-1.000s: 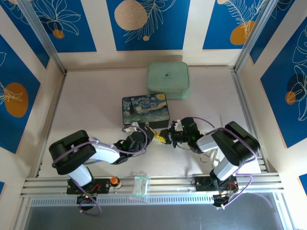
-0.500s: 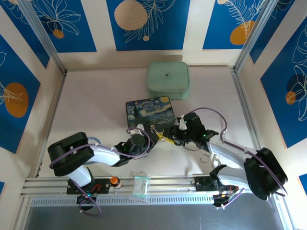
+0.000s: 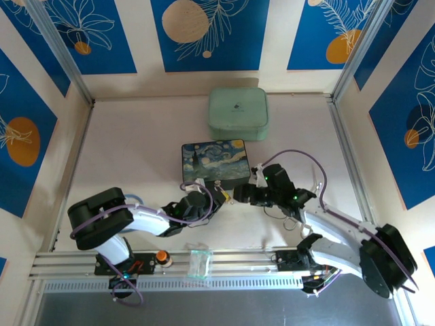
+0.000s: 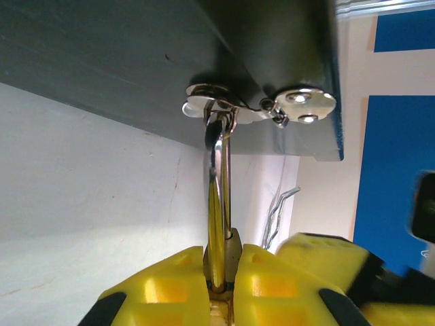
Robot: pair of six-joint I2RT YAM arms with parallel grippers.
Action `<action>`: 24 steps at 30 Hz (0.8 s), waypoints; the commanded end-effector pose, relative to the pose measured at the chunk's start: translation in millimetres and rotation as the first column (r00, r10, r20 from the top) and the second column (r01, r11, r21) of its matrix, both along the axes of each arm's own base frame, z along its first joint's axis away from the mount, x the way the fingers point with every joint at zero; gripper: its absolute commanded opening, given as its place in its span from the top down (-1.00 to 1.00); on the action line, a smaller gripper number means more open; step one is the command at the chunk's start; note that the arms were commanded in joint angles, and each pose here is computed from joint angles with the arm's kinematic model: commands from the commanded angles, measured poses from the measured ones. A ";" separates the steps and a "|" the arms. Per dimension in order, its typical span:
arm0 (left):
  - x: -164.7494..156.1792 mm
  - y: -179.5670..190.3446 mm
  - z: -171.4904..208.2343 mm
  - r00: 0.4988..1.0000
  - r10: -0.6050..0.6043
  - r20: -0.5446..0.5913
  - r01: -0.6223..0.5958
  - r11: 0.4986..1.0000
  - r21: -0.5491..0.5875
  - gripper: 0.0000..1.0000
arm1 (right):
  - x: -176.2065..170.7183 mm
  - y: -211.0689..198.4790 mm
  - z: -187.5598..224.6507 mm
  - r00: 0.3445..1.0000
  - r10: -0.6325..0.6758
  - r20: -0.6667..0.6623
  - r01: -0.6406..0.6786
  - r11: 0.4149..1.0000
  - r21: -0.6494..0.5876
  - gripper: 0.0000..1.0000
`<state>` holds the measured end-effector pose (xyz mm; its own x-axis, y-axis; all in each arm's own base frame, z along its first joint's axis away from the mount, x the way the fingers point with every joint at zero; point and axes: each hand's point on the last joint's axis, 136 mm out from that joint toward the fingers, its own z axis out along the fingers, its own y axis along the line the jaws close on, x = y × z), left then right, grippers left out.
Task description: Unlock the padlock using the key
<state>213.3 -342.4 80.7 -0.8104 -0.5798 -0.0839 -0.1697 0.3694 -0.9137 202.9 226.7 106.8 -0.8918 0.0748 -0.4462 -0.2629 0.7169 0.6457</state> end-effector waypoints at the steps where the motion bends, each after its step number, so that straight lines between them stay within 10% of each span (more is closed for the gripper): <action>1: -5.8 -3.5 7.6 0.999 -0.042 0.023 0.042 0.999 0.013 1.00 | 8.2 -10.0 9.9 0.959 0.067 0.275 -0.018 0.984 -0.179 -0.99; 14: -8.1 14.3 18.4 0.997 -0.081 0.019 0.076 0.982 0.172 1.00 | -24.3 25.6 1.6 0.836 0.358 0.416 -0.239 0.920 -0.311 -0.24; 24: -8.3 13.2 32.8 0.996 -0.079 0.038 0.074 0.990 0.119 1.00 | -31.3 41.0 -9.0 0.720 0.474 0.507 -0.251 0.859 -0.447 -0.11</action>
<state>198.3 -317.7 80.6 -0.8485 -0.5001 -0.1730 -0.1573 0.5506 -0.8198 165.8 264.2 96.3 -0.4505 -0.4228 -0.7863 -0.7703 0.6293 0.1029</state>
